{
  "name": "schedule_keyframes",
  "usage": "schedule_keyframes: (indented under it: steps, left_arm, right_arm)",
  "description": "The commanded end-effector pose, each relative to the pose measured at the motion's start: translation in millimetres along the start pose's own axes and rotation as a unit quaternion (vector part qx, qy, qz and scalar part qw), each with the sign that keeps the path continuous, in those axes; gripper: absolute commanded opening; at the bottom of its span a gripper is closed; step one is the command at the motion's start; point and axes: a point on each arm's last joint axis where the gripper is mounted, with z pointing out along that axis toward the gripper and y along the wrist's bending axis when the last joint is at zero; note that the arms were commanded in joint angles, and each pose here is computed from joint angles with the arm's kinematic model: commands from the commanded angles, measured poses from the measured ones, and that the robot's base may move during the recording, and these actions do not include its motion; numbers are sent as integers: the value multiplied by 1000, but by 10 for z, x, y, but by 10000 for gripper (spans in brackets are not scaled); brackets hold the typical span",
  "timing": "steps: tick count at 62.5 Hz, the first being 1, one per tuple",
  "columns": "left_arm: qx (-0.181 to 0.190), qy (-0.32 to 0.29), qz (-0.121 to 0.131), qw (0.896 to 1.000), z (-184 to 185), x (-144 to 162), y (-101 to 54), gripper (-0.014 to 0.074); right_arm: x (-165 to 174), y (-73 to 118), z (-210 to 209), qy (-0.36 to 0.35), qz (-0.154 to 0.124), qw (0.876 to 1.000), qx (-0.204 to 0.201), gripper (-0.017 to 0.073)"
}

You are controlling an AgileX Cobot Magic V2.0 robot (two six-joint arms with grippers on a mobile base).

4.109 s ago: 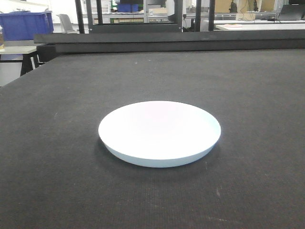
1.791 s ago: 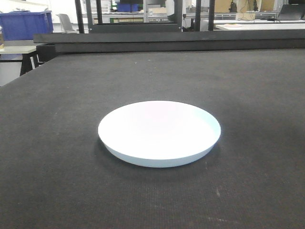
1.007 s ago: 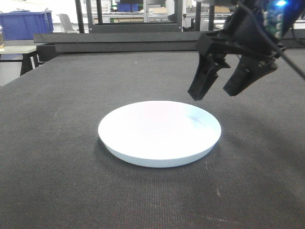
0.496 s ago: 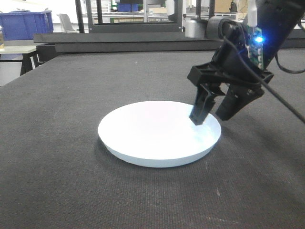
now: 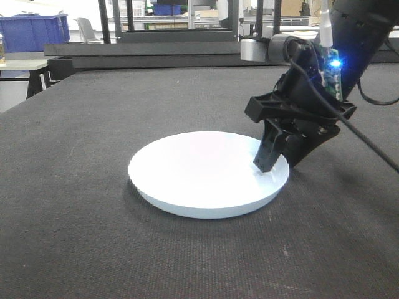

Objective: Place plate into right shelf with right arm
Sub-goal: 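Close the right gripper on the plate rim and lift it upright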

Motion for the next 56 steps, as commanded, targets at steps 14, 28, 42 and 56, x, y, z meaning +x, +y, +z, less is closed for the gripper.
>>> schedule_keyframes:
  steps: [14, 28, 42, 56]
  left_arm:
    - [1, -43, -4, 999, -4, -55, 0, -47]
    - [1, -43, -4, 999, -4, -55, 0, -47]
    - [1, -43, -4, 999, -4, -55, 0, -47]
    - [1, -43, -4, 999, -4, -55, 0, -47]
  right_arm:
    - [-126, 35, -177, -41, -7, 999, 2, 140]
    - [-162, 4, -233, -55, -10, 998, 11, 59]
    - [-239, 41, -701, -113, -15, 993, 20, 59]
    - [-52, 215, -1638, -207, -7, 978, 28, 59]
